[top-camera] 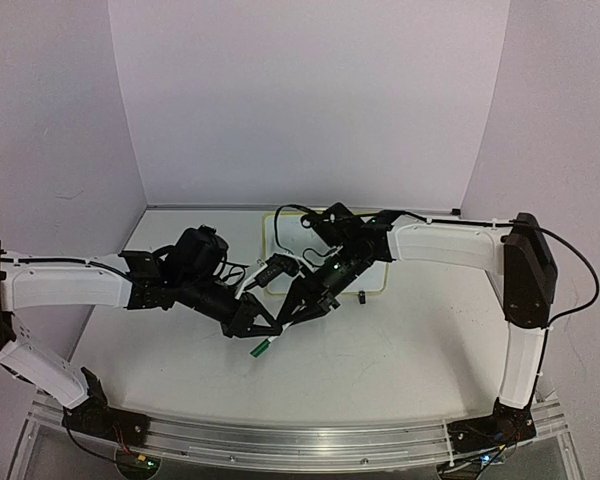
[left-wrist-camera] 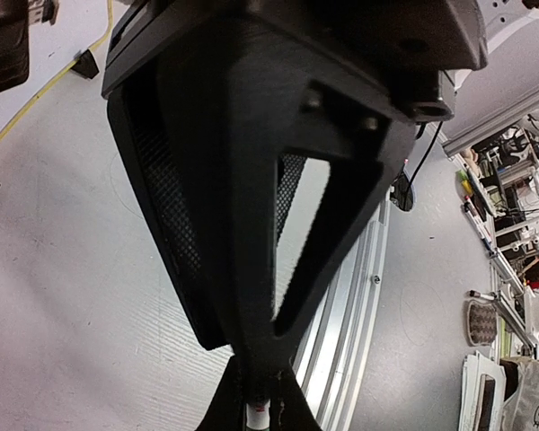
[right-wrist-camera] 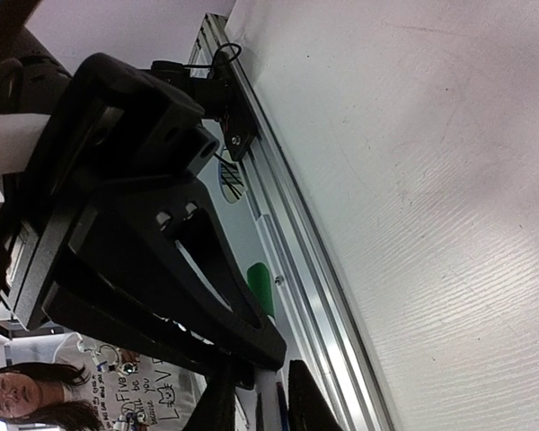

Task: Write a sentence on the whiteboard
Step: Pass from the left arm to the right, then pass from the right arm to the left

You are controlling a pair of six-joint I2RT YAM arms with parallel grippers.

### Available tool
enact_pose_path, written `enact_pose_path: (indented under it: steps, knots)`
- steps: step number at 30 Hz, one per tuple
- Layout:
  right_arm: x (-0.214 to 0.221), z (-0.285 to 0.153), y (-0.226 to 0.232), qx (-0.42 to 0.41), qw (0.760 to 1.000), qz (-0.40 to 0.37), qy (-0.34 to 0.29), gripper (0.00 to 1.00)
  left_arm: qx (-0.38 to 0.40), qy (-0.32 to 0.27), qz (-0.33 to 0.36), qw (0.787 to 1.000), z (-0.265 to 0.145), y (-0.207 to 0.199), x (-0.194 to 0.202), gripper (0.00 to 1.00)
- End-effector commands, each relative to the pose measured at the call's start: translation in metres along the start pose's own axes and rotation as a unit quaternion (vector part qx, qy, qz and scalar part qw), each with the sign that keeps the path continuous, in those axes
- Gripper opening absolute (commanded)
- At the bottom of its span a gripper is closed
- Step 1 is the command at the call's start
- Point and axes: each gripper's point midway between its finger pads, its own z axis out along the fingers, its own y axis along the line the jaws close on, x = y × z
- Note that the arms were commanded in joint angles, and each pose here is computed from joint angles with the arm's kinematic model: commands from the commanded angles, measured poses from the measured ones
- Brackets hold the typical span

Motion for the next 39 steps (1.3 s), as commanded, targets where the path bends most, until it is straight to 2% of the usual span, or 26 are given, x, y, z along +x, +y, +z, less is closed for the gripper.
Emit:
enact_pose_path:
  steps: [1, 3, 5, 8, 10, 12, 15, 18, 20, 22, 24, 26, 30, 32, 37, 39]
  knots:
    - [-0.002, 0.004, 0.007, -0.007, 1.0, -0.021, 0.003, 0.06, 0.0, -0.045, 0.035, 0.998, -0.007, -0.011, -0.036, 0.0]
    - [-0.002, 0.003, 0.005, 0.003, 1.0, -0.025, -0.001, 0.0, -0.006, -0.051, 0.031, 0.998, -0.009, -0.009, -0.038, 0.0]
    - [-0.005, -0.001, 0.005, 0.018, 0.999, -0.033, -0.011, 0.0, -0.019, -0.062, 0.022, 0.998, -0.013, -0.007, -0.041, 0.08]
    - [-0.012, -0.014, 0.01, 0.046, 0.997, -0.054, -0.039, 0.0, -0.055, -0.087, 0.006, 0.995, -0.025, 0.0, -0.044, 0.49]
    - [-0.019, -0.029, 0.014, 0.068, 0.993, -0.065, -0.071, 0.0, -0.079, -0.116, 0.001, 0.99, -0.041, 0.001, -0.047, 0.69]
    - [-0.026, -0.047, 0.022, 0.077, 0.988, -0.078, -0.111, 0.0, -0.091, -0.148, -0.002, 0.985, -0.055, -0.001, -0.053, 0.8]
    - [-0.039, -0.076, 0.044, 0.065, 0.974, -0.106, -0.187, 0.0, -0.114, -0.192, -0.038, 0.974, -0.072, 0.007, -0.062, 0.87]
    - [-0.046, -0.104, 0.068, 0.067, 0.95, -0.14, -0.27, 0.0, -0.083, -0.238, -0.095, 0.963, -0.084, 0.011, -0.077, 0.88]
    - [-0.048, -0.12, 0.078, 0.073, 0.933, -0.153, -0.319, 0.0, -0.027, -0.261, -0.123, 0.957, -0.084, 0.006, -0.089, 0.89]
    - [-0.047, -0.134, 0.089, 0.066, 0.916, -0.167, -0.359, 0.0, 0.047, -0.27, -0.118, 0.954, -0.083, -0.014, -0.1, 0.9]
    - [-0.045, -0.142, 0.098, 0.055, 0.905, -0.176, -0.384, 0.0, 0.108, -0.286, -0.105, 0.946, -0.086, -0.031, -0.112, 0.91]
    - [-0.041, -0.146, 0.106, 0.037, 0.899, -0.185, -0.395, 0.0, 0.152, -0.278, -0.099, 0.943, -0.085, -0.045, -0.118, 0.91]
    - [-0.034, -0.143, 0.112, 0.012, 0.902, -0.192, -0.386, 0.0, 0.199, -0.264, -0.077, 0.941, -0.089, -0.064, -0.127, 0.91]
    - [-0.032, -0.14, 0.112, 0.005, 0.906, -0.191, -0.378, 0.0, 0.209, -0.263, -0.067, 0.94, -0.093, -0.07, -0.13, 0.86]
    - [-0.03, -0.137, 0.114, -0.003, 0.91, -0.188, -0.37, 0.0, 0.202, -0.271, -0.063, 0.939, -0.101, -0.071, -0.13, 0.62]
    - [-0.029, -0.136, 0.115, -0.006, 0.911, -0.188, -0.367, 0.0, 0.197, -0.274, -0.067, 0.939, -0.103, -0.068, -0.129, 0.57]
